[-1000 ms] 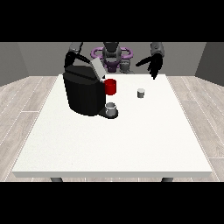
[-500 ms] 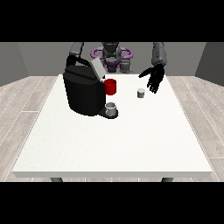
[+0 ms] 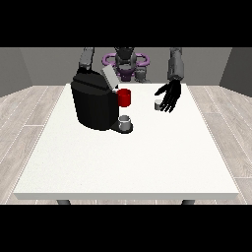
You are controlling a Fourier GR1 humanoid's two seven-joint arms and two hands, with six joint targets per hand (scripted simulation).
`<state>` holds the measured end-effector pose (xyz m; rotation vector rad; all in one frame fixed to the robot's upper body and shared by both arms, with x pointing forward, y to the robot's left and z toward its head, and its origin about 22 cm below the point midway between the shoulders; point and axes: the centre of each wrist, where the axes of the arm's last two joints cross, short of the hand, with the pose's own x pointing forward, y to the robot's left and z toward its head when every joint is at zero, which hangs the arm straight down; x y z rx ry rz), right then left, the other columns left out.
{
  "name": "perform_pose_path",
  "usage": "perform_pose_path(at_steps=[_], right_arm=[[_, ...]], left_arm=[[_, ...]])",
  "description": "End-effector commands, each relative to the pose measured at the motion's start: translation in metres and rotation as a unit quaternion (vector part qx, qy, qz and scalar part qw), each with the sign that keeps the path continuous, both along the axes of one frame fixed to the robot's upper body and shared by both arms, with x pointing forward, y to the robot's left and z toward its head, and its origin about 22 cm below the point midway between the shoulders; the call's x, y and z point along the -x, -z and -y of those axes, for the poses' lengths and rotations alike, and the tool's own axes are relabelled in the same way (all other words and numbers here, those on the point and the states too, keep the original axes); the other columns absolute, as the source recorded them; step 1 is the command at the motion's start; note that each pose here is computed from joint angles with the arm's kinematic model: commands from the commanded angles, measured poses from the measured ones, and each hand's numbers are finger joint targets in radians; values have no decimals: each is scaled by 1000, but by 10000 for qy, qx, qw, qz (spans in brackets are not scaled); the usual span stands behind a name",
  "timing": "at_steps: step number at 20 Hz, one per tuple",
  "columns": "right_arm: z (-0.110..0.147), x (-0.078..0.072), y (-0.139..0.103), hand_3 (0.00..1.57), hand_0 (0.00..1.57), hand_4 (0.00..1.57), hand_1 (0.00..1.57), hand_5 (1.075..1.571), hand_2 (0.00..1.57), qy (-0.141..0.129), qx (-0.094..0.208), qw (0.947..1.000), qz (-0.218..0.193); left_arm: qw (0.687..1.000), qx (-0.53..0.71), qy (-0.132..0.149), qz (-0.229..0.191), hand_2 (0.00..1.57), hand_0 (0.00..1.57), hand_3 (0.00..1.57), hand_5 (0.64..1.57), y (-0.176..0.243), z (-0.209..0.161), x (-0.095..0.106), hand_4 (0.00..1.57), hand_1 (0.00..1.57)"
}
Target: Insert the coffee pod into the coffee machine and close the lid
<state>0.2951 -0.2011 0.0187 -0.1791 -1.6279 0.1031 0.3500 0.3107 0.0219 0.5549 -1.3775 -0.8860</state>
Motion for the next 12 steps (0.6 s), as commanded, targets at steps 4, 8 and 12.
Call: perform_pose_path(at_steps=[4, 8, 12], right_arm=[[1, -21, -9, 0, 0, 0, 0, 1571, 0, -105, 145, 9998, -11], [13, -13, 3, 0, 0, 0, 0, 1571, 0, -121, 117, 9997, -168], [-24, -4, 13, 0, 0, 0, 0, 1571, 0, -261, -17, 9997, -3]], left_arm=[[9956, -670, 210, 626, 1107, 1071, 914, 1571, 5, 38, -15, 448, 1071], [9912, -1225, 425, 271, 1016, 924, 845, 1571, 17, 11, -7, 413, 924], [9821, -1817, 486, -134, 1024, 872, 880, 1571, 8, -2, -15, 339, 872]])
